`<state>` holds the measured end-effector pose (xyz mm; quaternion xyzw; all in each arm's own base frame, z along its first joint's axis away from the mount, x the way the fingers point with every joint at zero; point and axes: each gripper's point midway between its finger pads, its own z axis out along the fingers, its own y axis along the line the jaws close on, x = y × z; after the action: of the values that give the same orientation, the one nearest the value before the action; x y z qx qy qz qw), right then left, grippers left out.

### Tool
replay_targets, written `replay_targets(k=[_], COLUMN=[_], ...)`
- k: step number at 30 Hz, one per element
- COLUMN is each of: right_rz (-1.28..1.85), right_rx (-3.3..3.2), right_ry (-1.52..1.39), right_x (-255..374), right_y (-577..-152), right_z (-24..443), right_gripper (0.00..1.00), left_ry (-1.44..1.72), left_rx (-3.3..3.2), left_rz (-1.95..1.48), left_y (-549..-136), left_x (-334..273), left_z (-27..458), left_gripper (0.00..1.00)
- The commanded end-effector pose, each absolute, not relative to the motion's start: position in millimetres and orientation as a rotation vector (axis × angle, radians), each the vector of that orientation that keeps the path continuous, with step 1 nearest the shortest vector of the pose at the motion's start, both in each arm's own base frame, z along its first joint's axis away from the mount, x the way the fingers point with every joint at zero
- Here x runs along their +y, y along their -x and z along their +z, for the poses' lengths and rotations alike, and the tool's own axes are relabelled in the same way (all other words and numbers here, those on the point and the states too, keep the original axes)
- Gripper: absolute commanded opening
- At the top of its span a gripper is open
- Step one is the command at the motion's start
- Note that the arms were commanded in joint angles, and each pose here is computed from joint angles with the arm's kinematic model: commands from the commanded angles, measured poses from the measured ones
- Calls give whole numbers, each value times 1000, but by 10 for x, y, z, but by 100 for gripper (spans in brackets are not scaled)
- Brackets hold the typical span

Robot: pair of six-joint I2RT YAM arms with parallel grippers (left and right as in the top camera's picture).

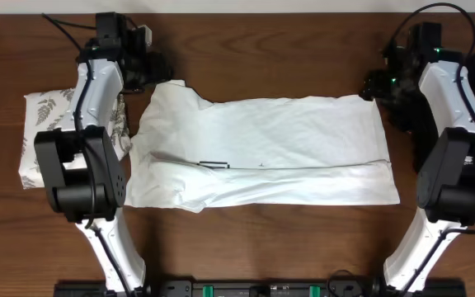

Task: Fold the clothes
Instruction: 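Move both grippers to the T-shirt's far edge corners, then grasp the far edge corners of the T-shirt with both grippers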

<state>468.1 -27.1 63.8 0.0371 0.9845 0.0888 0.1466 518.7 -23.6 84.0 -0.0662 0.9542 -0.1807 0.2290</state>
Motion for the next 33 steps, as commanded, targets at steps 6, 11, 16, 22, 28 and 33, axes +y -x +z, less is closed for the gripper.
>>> replay_targets(k=[6, 11, 16, 22, 28, 33], right_rz=[273, 273, 274, 276, 277, 277], right_rx=[2815, 2811, 2812, 2818, 2821, 2822], right_ry=[-24, -15, -14, -19, -19, -19], right_x=[-73, -44, -39, -38, -31, -30], right_y=[-4740, -4751, -4748, -4737, -4729, -4727], right_z=[692, 695, 694, 691, 688, 688], right_gripper=[68, 68, 68, 66, 64, 62], left_ry=[177, 168, 165, 148, 124, 129], left_rx=[2655, 2659, 2663, 2676, 2689, 2715], left_rz=[-426, -424, -426, -424, -425, -429], left_y=[-5288, -5320, -5327, -5299, -5264, -5208], left_x=[-139, -138, -153, -167, -227, -238], left_z=[521, 403, 351, 328, 290, 263], left_gripper=[59, 59, 61, 56, 54, 12])
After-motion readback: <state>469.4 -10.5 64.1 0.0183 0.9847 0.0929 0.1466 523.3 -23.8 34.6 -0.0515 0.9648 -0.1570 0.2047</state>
